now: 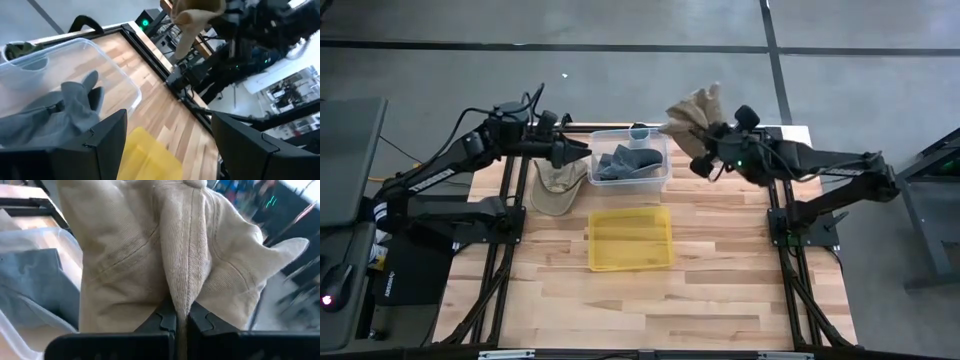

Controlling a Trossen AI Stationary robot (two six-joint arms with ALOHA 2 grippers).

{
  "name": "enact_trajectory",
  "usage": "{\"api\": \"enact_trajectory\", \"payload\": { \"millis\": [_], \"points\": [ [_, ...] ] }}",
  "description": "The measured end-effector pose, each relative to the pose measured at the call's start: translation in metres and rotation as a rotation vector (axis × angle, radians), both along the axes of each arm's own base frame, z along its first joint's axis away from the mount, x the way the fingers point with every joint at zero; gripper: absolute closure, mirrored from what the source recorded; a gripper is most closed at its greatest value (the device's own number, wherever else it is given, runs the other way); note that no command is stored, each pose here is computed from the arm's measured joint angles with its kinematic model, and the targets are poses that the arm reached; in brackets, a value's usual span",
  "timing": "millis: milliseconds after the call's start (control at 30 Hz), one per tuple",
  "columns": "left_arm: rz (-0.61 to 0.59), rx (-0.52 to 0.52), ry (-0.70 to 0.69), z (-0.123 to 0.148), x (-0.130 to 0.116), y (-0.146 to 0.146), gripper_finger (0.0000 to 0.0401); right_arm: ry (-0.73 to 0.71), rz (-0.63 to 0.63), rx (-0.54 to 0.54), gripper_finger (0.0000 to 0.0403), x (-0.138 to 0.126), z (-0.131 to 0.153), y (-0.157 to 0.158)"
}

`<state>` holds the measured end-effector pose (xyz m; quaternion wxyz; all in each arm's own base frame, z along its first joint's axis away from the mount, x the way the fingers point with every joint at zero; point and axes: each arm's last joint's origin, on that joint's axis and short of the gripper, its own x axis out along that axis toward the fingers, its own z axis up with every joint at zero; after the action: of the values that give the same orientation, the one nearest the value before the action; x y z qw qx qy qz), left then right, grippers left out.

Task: Pick & Place hat
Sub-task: Put the right brown cap into the yellow bin

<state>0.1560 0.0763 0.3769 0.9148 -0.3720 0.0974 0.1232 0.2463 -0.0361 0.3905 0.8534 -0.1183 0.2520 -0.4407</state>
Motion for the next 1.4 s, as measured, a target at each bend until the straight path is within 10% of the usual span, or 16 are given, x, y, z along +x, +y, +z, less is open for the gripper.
{"api": "enact_trajectory", "payload": {
  "millis": [667, 1033, 1400],
  "points": [
    [-0.080, -0.069, -0.143, 0.002, 0.038, 0.018, 0.0135, 0.827, 0.083, -0.652, 0.0403, 0.092, -0.045, 0.059],
    [-0.063, -0.132, -0.246, 0.012, 0.039, 0.018, 0.0135, 0.825, 0.176, -0.767, 0.0403, 0.102, -0.033, 0.069],
    [-0.140, 0.171, -0.224, 0.010, 0.045, 0.021, 0.0135, 0.760, 0.227, -0.787, 0.0403, 0.105, -0.029, 0.069]
  ]
}}
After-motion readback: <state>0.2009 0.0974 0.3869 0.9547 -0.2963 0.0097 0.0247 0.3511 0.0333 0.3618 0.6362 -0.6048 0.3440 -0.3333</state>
